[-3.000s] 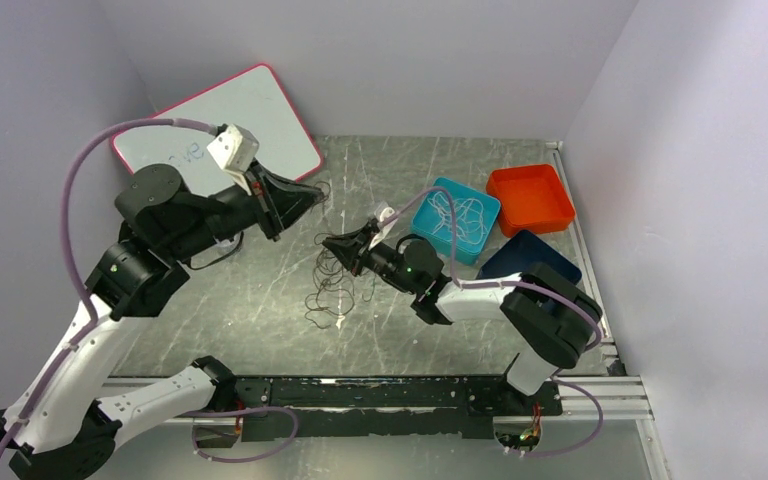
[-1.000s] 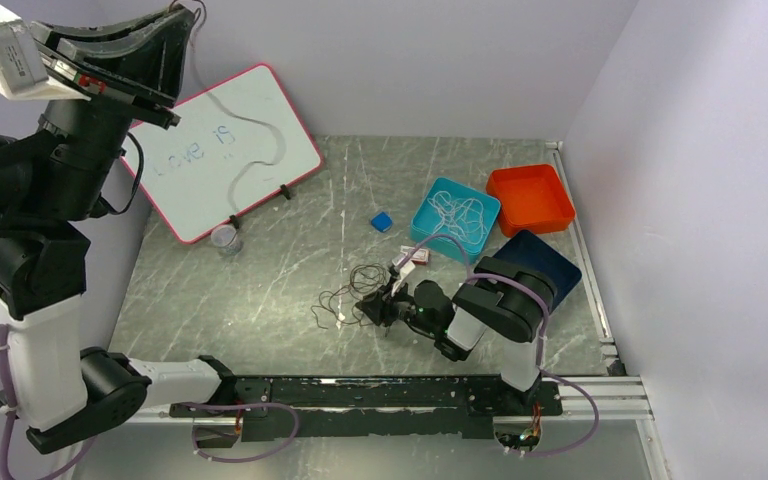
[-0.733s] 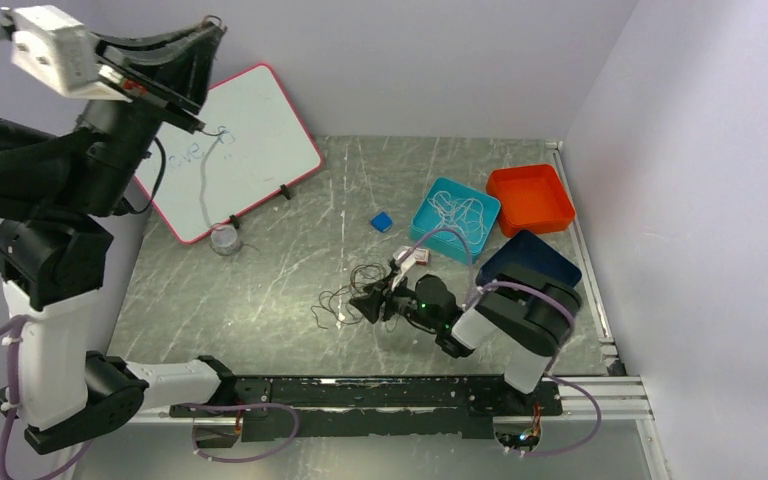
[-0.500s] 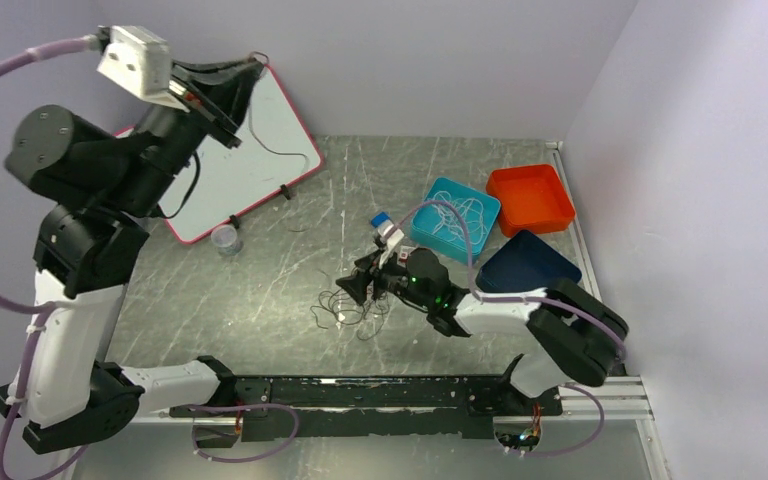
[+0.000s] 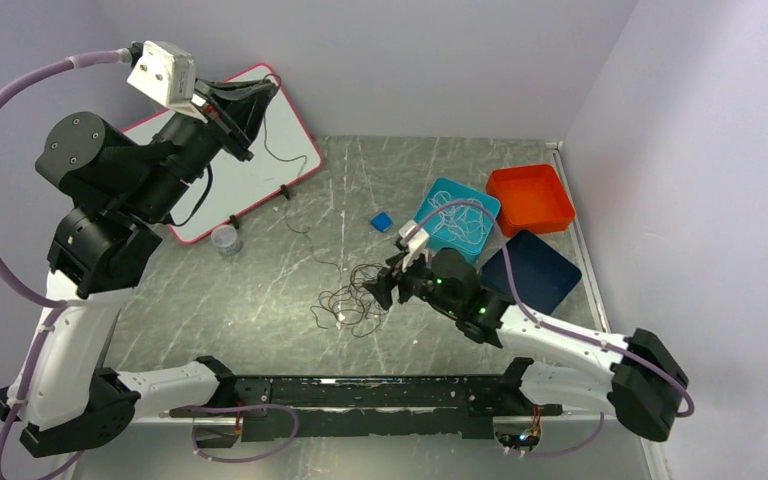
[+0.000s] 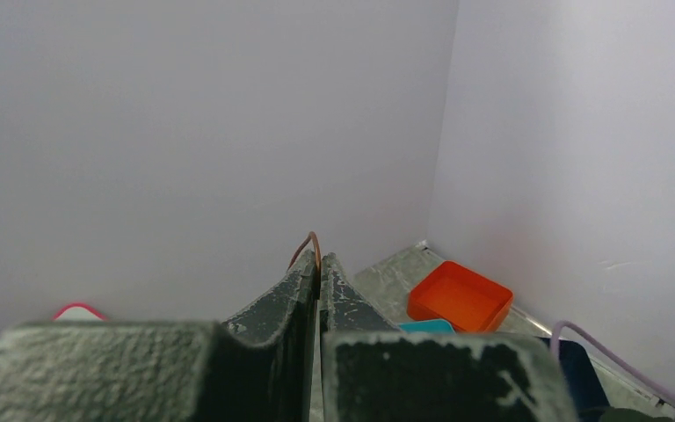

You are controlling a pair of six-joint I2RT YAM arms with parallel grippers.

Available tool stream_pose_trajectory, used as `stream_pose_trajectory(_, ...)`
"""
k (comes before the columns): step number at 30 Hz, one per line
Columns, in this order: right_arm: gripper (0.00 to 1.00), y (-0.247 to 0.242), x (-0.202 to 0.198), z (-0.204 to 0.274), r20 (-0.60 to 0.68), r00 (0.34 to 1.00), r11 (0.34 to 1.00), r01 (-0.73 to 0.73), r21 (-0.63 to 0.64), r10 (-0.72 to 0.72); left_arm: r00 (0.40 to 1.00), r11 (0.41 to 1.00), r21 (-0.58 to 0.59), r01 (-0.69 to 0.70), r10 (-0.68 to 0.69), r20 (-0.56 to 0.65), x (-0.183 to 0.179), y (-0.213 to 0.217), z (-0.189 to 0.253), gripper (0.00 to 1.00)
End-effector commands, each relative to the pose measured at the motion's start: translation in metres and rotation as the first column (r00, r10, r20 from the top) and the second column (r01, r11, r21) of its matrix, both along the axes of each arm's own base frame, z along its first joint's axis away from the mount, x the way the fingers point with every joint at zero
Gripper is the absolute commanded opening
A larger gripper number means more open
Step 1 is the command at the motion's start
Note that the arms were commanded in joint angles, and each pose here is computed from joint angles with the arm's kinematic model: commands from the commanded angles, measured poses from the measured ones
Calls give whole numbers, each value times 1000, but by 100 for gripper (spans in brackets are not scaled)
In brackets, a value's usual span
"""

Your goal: Untangle the cables

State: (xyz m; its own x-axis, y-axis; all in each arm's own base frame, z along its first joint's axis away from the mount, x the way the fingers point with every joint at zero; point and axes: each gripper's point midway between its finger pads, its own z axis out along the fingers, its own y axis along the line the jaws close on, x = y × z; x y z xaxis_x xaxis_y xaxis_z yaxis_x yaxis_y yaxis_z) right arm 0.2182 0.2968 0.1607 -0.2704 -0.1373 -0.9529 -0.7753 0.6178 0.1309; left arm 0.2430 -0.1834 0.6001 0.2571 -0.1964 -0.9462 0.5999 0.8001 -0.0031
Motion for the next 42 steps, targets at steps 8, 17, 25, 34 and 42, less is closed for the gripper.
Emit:
stream_pose_trajectory(8,75,0,3,94,312,950,975,-58,216,-13,997,997,0,80,-80,11,-10,-12,1,7)
stream_pose_trajectory(17,69,27,18,162,510,859,942,-140,304,-37,991,992,4,130,-130,8,-17,-17,-2,7)
stream_pose_trajectory(25,67,32,28,215,534,830,851,-157,502,-161,979,980,-13,201,-200,29,-32,-22,1,7)
stream_pose_trajectory(34,67,53,42,229,557,814,816,-203,541,-167,964,965,-6,263,-262,37,-43,-28,2,7)
stream_pose_trajectory(42,54,74,47,233,571,812,803,-261,536,-117,960,961,-6,276,-276,42,-47,-28,4,7)
